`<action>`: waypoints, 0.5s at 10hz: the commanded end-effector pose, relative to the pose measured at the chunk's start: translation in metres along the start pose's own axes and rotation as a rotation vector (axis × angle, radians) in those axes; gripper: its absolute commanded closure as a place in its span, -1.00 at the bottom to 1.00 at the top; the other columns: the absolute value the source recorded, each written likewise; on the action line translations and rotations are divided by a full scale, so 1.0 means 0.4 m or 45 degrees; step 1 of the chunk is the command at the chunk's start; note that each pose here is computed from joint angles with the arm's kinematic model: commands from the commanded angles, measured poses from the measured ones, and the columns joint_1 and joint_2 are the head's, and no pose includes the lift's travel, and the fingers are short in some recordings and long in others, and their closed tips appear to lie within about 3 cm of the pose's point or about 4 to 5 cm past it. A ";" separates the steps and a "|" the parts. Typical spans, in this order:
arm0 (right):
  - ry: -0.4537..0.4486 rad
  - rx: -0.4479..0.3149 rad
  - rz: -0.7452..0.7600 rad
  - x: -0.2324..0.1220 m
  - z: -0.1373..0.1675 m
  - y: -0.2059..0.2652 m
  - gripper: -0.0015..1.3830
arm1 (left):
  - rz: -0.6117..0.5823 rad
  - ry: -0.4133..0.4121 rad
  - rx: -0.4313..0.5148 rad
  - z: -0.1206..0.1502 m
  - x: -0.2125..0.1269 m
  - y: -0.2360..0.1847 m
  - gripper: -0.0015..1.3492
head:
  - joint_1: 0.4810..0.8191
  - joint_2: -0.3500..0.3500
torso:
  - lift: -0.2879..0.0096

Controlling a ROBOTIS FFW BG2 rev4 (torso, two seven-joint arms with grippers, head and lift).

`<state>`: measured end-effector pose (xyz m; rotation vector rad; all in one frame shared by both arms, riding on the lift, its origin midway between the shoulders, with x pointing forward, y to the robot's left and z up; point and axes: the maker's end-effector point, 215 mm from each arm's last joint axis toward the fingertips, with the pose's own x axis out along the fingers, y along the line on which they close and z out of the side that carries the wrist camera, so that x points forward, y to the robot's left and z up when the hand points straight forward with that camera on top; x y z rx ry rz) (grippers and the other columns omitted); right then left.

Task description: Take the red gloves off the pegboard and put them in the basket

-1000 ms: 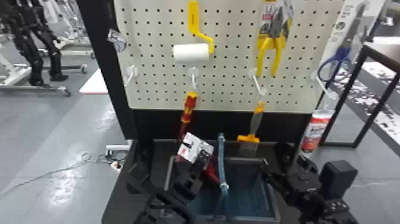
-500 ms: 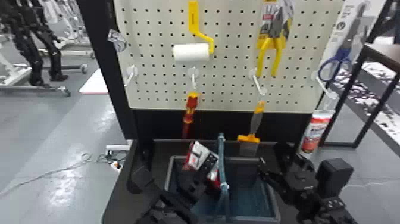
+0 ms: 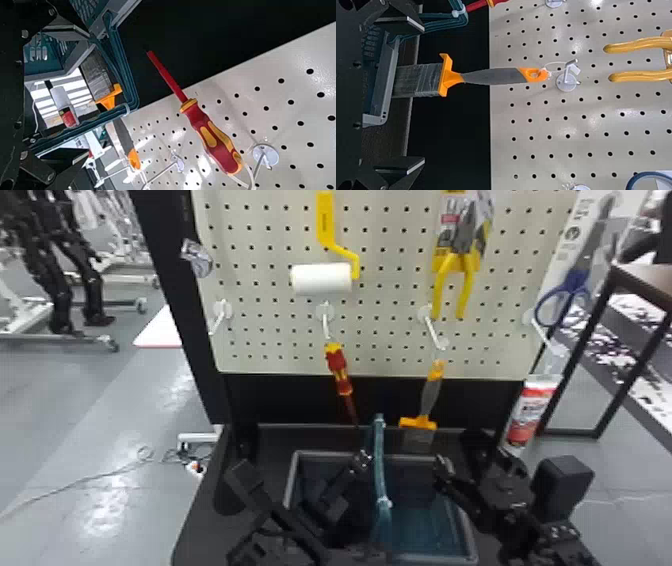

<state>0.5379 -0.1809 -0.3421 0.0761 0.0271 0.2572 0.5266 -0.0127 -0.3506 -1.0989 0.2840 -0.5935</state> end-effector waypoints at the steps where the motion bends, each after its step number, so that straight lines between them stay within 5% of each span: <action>1: 0.002 0.001 0.000 -0.001 -0.002 0.000 -0.80 | -0.001 -0.006 0.005 0.004 0.000 0.000 -0.68 | -0.60 0.00 | 0.26; 5: 0.004 0.003 0.000 -0.004 -0.005 0.001 -0.80 | -0.001 -0.015 0.019 0.010 0.000 0.000 -0.68 | -0.60 0.00 | 0.26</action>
